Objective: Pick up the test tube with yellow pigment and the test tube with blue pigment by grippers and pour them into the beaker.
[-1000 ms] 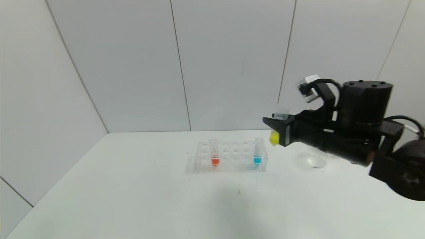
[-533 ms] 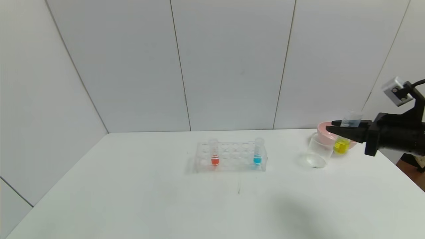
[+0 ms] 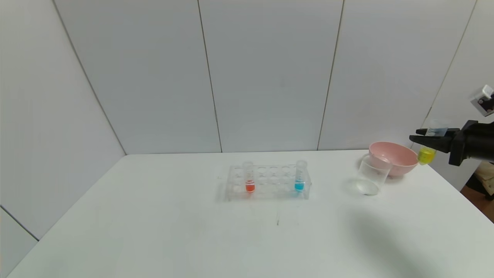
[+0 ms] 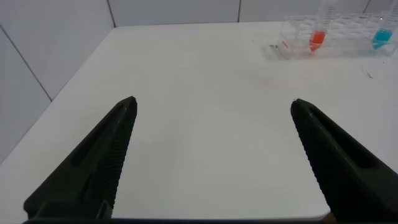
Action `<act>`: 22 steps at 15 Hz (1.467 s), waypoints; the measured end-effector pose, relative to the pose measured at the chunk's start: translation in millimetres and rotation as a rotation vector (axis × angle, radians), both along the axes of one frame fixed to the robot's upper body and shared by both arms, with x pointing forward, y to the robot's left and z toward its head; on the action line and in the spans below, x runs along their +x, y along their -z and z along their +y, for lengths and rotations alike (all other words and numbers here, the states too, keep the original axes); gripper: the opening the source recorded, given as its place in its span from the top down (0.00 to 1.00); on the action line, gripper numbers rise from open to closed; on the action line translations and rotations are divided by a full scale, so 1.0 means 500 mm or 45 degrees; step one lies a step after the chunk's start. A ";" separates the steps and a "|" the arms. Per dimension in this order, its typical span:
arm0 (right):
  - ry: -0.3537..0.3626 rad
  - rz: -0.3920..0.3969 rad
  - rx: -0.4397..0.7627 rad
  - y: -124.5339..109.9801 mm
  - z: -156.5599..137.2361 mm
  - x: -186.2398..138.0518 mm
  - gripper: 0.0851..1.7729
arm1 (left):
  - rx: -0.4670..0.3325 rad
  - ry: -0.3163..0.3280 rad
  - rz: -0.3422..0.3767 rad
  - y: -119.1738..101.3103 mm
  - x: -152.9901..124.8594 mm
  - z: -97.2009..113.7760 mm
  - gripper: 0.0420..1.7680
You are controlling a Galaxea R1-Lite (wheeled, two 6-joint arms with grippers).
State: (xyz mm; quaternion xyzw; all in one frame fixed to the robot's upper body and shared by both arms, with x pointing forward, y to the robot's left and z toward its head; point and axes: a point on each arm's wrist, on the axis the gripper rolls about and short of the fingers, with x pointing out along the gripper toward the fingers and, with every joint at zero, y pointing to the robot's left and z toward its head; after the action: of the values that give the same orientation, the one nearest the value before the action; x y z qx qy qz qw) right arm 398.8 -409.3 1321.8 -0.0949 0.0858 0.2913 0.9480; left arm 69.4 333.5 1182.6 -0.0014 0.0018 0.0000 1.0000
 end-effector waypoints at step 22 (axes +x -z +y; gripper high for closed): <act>0.019 0.382 -0.682 0.019 -0.002 0.238 0.70 | 0.000 0.001 0.000 0.000 0.000 0.000 0.00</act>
State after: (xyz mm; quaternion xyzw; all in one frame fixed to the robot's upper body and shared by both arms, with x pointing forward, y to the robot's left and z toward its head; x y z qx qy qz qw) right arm 518.0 -410.4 1312.4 -0.2967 0.2993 0.2621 0.8682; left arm 69.4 333.5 1182.6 -0.0014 0.0018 -0.0002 1.0000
